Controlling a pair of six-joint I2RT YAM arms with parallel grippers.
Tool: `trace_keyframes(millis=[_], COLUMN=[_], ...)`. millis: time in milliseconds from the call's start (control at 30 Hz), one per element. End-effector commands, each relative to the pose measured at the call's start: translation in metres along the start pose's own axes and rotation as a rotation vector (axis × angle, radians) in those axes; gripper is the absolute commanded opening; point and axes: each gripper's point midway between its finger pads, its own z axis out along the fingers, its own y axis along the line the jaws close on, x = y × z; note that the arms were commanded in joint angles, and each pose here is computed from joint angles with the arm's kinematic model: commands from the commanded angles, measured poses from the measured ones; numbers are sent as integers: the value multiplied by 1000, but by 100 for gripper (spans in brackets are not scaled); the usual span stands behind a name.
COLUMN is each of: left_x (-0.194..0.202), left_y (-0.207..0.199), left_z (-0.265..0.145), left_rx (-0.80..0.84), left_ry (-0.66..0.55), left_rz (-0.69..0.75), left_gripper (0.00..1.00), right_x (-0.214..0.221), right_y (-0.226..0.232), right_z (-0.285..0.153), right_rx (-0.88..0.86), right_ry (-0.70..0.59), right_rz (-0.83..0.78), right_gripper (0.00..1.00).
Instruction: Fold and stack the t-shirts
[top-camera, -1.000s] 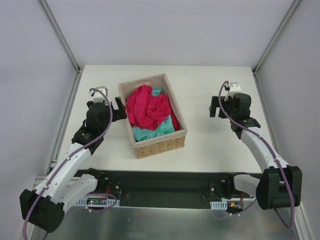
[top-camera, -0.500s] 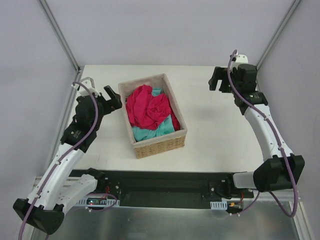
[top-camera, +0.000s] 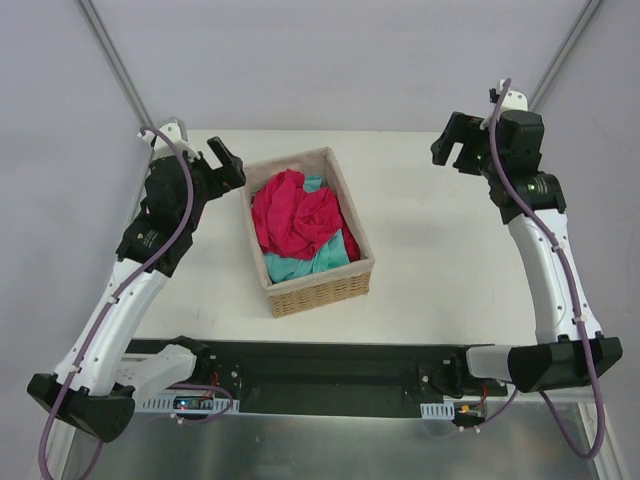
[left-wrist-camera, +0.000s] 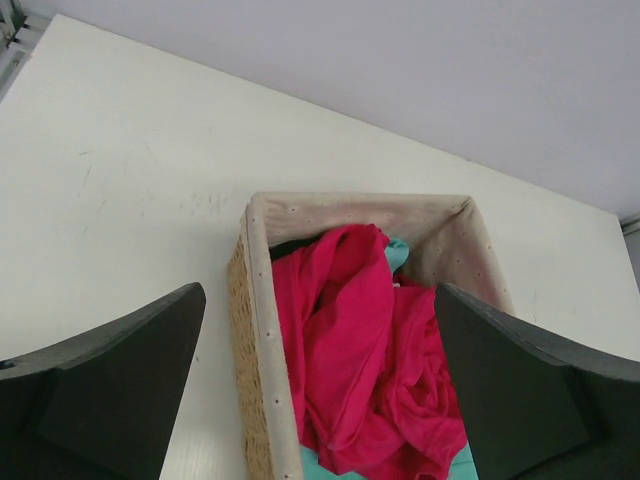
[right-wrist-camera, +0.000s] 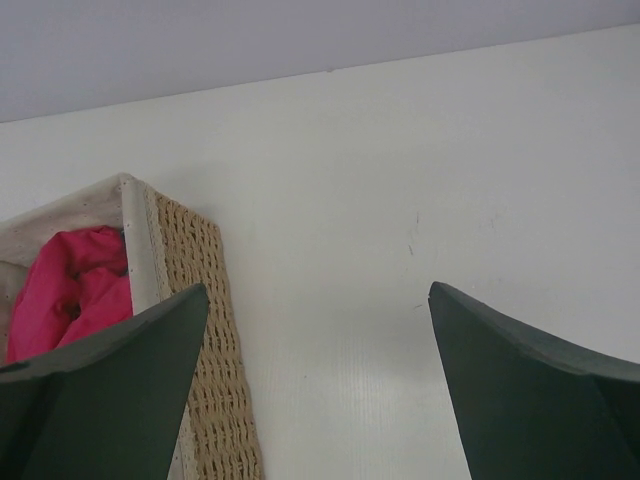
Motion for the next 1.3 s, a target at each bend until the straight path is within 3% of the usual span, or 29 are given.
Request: trace_keyframes(millis=[0, 67, 200, 267, 333, 400, 533, 600, 633, 700, 767, 867, 967, 1067, 1267], left_x=[-3, -8, -3, 20, 17, 55, 61, 95, 87, 111, 118, 119, 121, 114, 125], left_y=[-10, -10, -2, -18, -20, -7, -23, -10, -11, 4, 6, 15, 19, 20, 21], left_z=[0, 3, 6, 10, 15, 29, 36, 39, 43, 49, 41, 37, 21, 13, 2], left_rx=[75, 95, 127, 258, 274, 199, 246, 172, 148, 56, 20, -88, -188, -233, -247], left_ry=[-32, -109, -105, 45, 116, 313, 487, 677, 688, 825, 923, 958, 1044, 1019, 1082], left_rz=[44, 7, -136, -128, -108, -63, -26, -23, -18, -11, -7, -24, -33, 25, 17], left_gripper=[99, 99, 99, 99, 99, 99, 99, 99, 99, 99, 89, 82, 83, 82, 66], right_x=[0, 3, 23, 42, 57, 77, 92, 92, 93, 94, 92, 91, 84, 82, 82], right_y=[4, 2, -11, -13, -9, -7, -1, 6, 9, 14, 18, 24, 27, 31, 37], right_z=[-18, -14, 6, 22, 34, 51, 74, 85, 88, 93, 98, 104, 108, 112, 118], right_rx=[-59, -52, 8, 10, -30, -63, -98, -115, -124, -140, -142, -157, -161, -167, -181], right_ry=[-28, -25, 52, 126, 181, 243, 282, 290, 295, 312, 318, 318, 317, 315, 324], right_rz=[48, 55, 49, 51, 17, 14, 9, 6, 6, -2, -24, -48, -62, -63, -71], right_gripper=[96, 96, 96, 96, 96, 96, 96, 96, 96, 96, 96, 96, 96, 96, 96])
